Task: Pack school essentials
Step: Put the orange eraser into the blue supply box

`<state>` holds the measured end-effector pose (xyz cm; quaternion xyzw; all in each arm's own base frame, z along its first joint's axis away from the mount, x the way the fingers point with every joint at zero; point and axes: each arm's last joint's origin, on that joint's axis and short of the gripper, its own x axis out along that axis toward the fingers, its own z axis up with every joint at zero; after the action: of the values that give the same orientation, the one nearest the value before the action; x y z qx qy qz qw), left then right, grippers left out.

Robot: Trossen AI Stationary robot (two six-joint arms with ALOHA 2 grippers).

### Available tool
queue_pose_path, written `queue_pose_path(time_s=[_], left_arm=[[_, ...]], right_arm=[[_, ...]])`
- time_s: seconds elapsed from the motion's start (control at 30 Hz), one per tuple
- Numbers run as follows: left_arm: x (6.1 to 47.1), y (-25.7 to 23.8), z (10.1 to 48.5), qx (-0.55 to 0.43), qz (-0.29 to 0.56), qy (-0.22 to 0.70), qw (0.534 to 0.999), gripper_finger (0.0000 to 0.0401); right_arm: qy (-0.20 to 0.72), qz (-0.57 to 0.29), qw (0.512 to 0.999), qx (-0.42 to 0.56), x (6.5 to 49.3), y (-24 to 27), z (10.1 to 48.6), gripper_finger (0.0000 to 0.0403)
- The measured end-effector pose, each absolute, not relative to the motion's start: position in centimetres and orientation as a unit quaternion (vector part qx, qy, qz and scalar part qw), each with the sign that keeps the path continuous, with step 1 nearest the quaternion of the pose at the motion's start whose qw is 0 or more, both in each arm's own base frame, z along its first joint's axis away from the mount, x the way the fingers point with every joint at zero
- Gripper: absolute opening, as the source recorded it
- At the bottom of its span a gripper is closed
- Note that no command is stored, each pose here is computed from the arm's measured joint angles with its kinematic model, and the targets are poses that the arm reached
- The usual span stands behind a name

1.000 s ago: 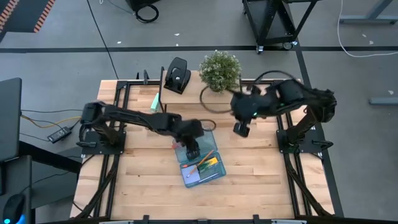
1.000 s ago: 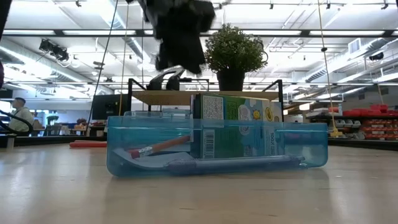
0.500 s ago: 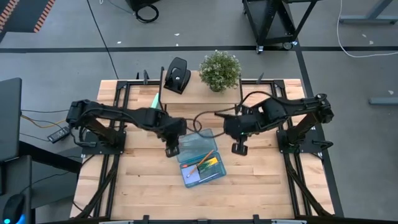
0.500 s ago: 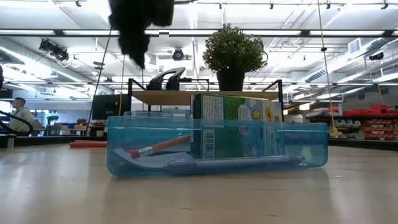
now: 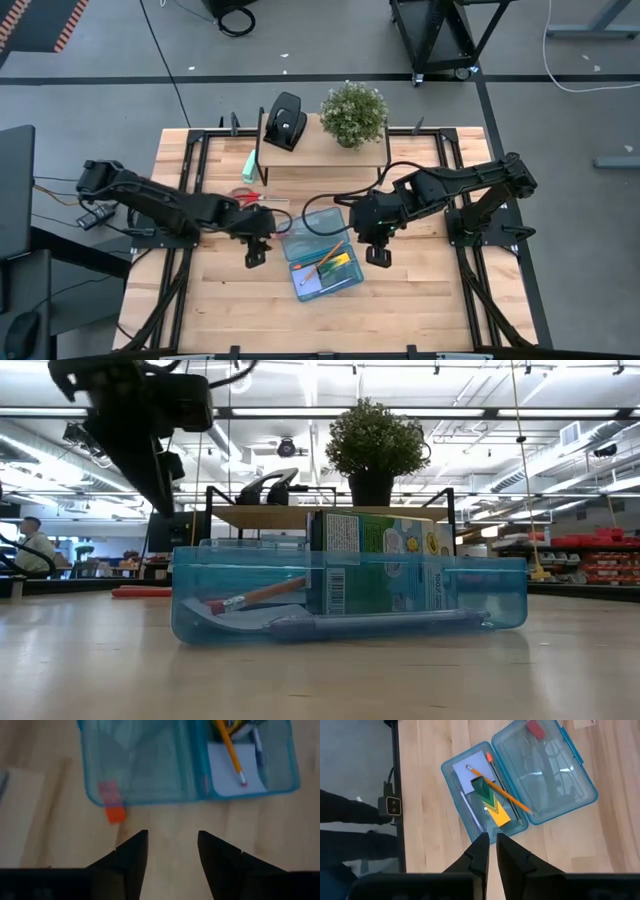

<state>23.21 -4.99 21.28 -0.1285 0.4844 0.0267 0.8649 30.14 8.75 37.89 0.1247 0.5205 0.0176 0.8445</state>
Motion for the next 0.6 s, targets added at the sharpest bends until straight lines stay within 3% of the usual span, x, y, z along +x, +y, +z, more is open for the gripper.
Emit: queue_pose_path(time_s=[0.1, 0.33, 0.6], left_arm=[[22.5, -5.1, 19.8, -0.114, 0.044, 0.455, 0.882, 0.0193], [20.2, -5.1, 15.6, -0.11, 0.109, 0.458, 0.875, 0.0216], [20.2, -5.0, 15.1, -0.065, 0.147, 0.399, 0.903, 0.0234]], right_arm=[[0.519, 0.015, 0.845, 0.129, 30.0, 8.6, 38.0, 0.0041], [0.513, 0.003, 0.844, 0.155, 29.4, 8.5, 38.6, 0.0041], [0.51, 0.004, 0.846, 0.154, 29.3, 8.4, 38.8, 0.0041]])
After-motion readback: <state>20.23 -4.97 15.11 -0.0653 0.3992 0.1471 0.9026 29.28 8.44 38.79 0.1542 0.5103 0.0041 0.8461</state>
